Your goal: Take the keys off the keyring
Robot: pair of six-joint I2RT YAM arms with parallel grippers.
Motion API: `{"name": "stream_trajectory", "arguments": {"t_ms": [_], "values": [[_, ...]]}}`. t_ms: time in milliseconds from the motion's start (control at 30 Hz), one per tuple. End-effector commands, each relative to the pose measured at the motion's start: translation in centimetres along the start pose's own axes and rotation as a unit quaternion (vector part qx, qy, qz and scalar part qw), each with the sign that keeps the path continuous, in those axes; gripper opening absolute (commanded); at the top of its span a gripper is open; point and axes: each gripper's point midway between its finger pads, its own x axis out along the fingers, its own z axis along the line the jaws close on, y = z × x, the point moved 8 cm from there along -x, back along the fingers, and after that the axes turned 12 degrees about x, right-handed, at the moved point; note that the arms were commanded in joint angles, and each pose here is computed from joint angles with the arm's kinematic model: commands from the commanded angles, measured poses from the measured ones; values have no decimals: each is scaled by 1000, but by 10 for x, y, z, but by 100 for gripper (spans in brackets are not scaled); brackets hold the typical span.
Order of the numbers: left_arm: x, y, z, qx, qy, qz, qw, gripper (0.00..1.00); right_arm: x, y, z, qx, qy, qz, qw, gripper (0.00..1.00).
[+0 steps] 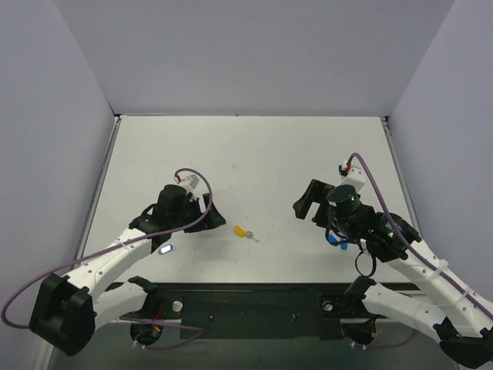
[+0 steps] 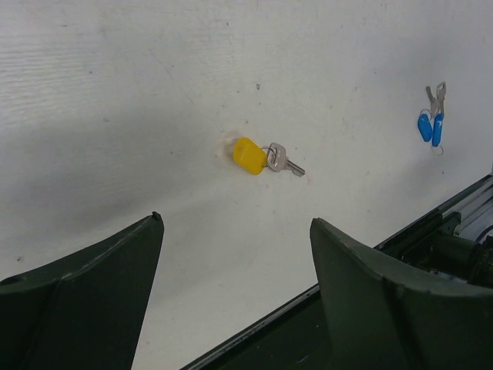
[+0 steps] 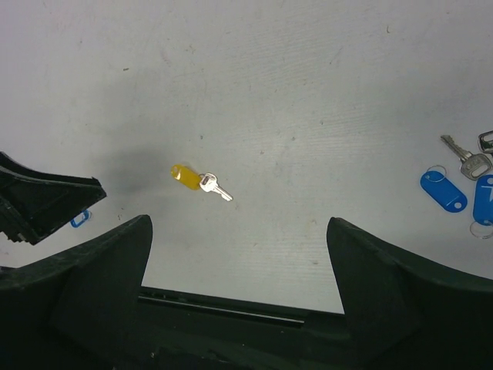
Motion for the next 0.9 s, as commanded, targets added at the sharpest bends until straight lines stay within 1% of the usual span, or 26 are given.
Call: {"name": "stream_trajectory", "arguments": {"t_ms": [0, 67, 100, 267, 333, 633, 867], "values": [[20, -18, -25, 72, 80, -41, 993, 87, -3, 1, -6, -2, -7, -8, 1000, 90], [29, -14, -25, 84, 83, -28, 993, 86, -5, 1, -8, 2, -10, -9, 1000, 90], [31, -17, -28, 92, 92, -37, 991, 85, -6, 2, -9, 4, -13, -9, 1000, 90], [47, -10, -24, 117, 110, -11, 987, 85, -6, 6, -8, 3, -29, 3, 1000, 90], [53, -9, -22, 121, 108, -1, 987, 83, -6, 6, -7, 5, -38, 5, 999, 90], [77, -6, -21, 116, 126, 16, 985, 81, -7, 6, -1, 4, -58, 7, 998, 89], [98, 0, -16, 114, 128, 51, 984, 78, -9, 3, 0, 2, -64, 3, 998, 89]]}}
